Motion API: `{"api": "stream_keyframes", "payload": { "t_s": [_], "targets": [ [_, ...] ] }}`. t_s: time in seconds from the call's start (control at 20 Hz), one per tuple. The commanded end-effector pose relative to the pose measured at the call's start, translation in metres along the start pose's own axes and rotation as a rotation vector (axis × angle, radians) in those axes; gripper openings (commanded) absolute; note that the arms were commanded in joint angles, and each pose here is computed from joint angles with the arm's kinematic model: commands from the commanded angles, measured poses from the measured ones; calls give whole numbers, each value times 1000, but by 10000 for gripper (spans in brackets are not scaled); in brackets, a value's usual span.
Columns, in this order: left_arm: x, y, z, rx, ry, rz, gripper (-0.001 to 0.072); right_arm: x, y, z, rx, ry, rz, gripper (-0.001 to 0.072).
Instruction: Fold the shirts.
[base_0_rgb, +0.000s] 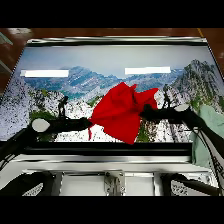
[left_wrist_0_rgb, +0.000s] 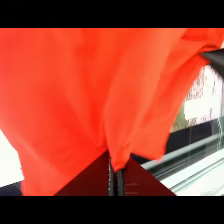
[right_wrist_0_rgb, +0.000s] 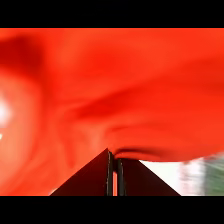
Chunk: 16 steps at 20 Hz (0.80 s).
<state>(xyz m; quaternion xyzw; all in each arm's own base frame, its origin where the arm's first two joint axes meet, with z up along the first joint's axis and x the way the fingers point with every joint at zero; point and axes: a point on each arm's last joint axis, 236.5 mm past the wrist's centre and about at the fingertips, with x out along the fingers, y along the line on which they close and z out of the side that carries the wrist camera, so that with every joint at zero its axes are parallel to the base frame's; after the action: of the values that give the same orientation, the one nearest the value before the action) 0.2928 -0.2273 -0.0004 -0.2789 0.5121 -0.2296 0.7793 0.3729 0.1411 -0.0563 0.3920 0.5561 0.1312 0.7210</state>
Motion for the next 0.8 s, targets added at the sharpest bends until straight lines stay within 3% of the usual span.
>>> {"api": "stream_keyframes", "payload": {
  "t_s": [0.0,0.15,0.25,0.35,0.5,0.75],
  "targets": [
    [-63,22,35,150,6,129,33,-84,80,37,-347,-115,80,60],
    [-208,-25,119,359,-319,267,35,-236,184,60,-703,-467,95,61],
    [-317,-107,145,489,-634,231,36,-331,250,36,-887,-709,92,61],
    [-406,-197,126,631,-866,133,36,-400,303,-6,-1018,-882,123,61],
    [-496,-282,70,803,-1099,25,36,-465,340,-62,-1069,-1048,163,60],
    [-534,-285,42,854,-1200,128,36,-499,323,-87,-1070,-1161,10,61]
  ]
}}
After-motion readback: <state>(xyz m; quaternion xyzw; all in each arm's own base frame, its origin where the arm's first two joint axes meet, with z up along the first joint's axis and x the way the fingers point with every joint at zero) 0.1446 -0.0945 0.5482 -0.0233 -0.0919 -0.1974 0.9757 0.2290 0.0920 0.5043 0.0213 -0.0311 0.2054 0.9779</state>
